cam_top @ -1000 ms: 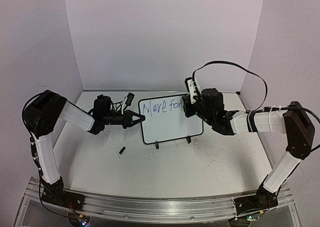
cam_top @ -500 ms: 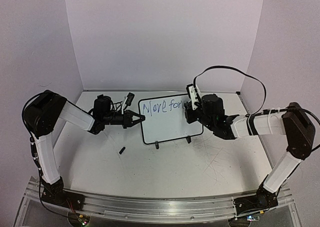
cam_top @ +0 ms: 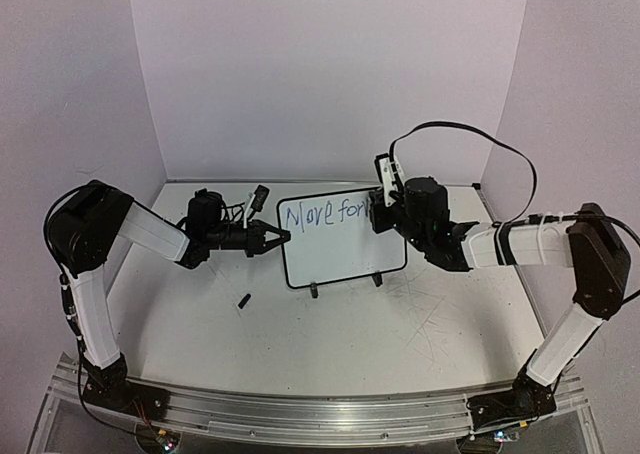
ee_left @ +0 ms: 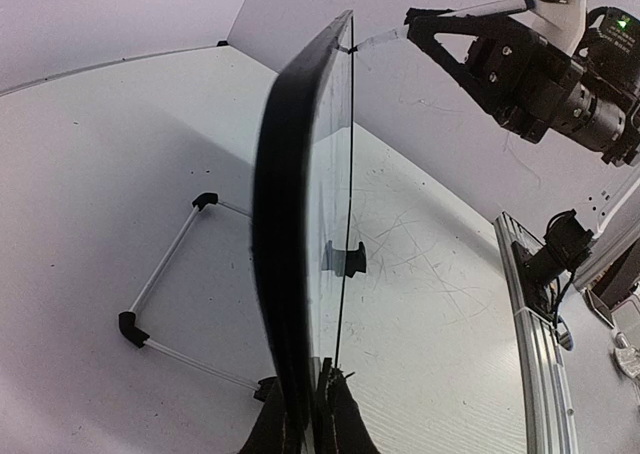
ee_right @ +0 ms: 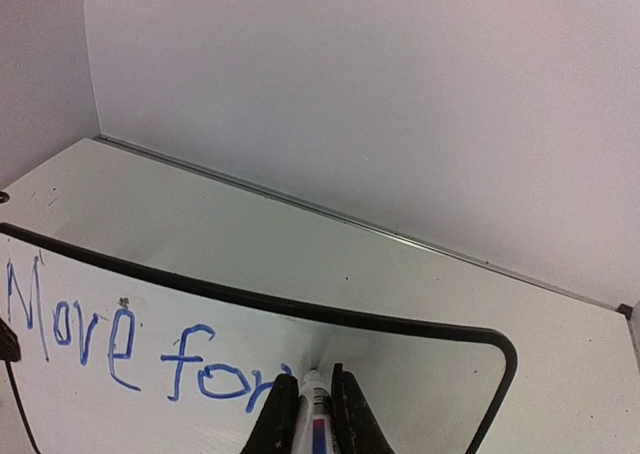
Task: Write a sentence on the whiteboard
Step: Write on the whiteboard with the whiteboard marker without the cap.
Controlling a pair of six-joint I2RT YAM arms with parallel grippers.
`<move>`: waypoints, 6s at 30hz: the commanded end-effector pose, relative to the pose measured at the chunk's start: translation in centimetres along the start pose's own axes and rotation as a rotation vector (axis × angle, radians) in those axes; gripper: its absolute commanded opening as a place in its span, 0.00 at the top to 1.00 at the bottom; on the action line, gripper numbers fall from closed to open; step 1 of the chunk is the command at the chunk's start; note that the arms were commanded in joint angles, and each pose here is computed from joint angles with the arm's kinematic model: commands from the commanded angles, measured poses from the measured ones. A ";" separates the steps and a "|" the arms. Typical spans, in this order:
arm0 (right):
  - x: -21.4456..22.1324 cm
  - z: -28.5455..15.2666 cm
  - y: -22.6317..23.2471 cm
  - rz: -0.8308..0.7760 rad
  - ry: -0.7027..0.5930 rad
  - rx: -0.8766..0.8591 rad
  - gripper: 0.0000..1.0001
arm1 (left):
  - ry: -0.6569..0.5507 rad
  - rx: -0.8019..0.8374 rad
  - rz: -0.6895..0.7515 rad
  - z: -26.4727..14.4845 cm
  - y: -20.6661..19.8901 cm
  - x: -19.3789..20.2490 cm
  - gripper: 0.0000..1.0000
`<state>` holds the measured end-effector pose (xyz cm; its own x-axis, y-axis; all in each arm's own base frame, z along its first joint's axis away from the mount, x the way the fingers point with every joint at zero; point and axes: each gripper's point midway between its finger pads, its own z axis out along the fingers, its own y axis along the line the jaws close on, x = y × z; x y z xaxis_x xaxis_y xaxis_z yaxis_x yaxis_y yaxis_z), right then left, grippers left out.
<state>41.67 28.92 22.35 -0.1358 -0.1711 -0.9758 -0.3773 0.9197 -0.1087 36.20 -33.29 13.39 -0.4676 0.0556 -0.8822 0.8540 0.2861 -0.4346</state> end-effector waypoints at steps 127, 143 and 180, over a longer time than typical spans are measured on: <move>-1.4 -0.4 -3.6 0.044 -0.027 0.105 1.00 | 0.036 -0.143 0.055 -0.4 2.6 0.8 1.00; 2.4 -0.8 -3.3 0.058 0.066 0.088 1.00 | 0.036 -0.141 0.054 -0.4 2.6 0.8 1.00; -1.5 -0.3 -3.5 0.074 -0.031 0.030 1.00 | 0.038 -0.140 0.054 -0.4 2.6 0.9 1.00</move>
<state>41.89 25.32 22.43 -0.1807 -0.1173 -0.9765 -0.3507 0.9353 -0.0475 35.99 -33.40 13.45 -0.4570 0.0680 -0.8868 0.8606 0.2856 -0.4216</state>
